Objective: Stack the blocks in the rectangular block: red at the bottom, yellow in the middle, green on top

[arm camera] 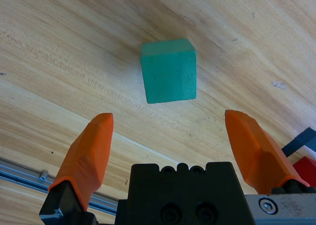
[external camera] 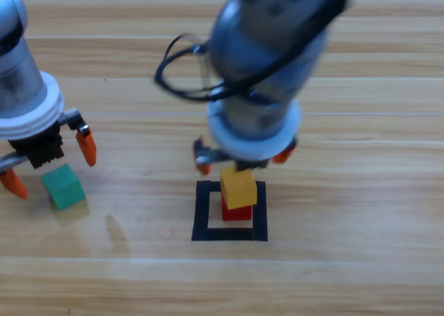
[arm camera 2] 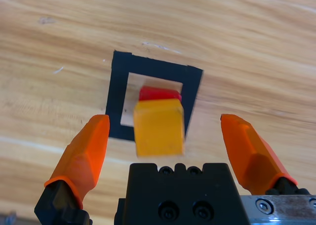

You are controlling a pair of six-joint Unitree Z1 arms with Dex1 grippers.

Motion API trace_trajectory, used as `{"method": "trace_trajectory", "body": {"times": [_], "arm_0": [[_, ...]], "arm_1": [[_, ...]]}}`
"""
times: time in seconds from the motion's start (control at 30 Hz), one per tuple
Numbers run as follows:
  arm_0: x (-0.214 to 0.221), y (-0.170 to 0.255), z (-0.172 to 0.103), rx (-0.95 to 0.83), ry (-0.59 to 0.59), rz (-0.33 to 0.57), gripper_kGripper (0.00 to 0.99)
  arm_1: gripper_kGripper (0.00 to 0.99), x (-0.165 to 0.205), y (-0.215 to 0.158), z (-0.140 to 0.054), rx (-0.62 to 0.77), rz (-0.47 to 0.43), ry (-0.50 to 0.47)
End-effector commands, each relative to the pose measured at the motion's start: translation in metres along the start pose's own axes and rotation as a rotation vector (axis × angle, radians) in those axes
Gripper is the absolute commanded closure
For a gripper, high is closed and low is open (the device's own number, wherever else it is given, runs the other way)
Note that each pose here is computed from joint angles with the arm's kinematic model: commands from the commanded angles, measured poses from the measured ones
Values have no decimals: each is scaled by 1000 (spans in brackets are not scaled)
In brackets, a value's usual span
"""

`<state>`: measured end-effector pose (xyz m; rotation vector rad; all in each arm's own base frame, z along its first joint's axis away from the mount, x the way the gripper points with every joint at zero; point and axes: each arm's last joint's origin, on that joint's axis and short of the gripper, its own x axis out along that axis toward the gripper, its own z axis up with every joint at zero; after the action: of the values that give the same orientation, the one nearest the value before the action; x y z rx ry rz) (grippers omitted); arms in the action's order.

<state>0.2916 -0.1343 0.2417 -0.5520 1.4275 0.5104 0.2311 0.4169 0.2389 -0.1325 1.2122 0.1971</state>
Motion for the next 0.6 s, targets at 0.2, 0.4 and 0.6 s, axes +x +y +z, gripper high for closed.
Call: {"method": "trace_trajectory", "body": {"times": [0.2,0.4,0.6], "arm_0": [[23,-8,-2,20,39,25,30],[29,-3,5,8,58,16,30],[33,2,10,-11,68,10,30]], "arm_1": [[0,-129,-168,-43,-244,524,-342],[0,-145,-221,-62,-466,281,-286],[0,-117,-212,-68,-545,367,-154]]}}
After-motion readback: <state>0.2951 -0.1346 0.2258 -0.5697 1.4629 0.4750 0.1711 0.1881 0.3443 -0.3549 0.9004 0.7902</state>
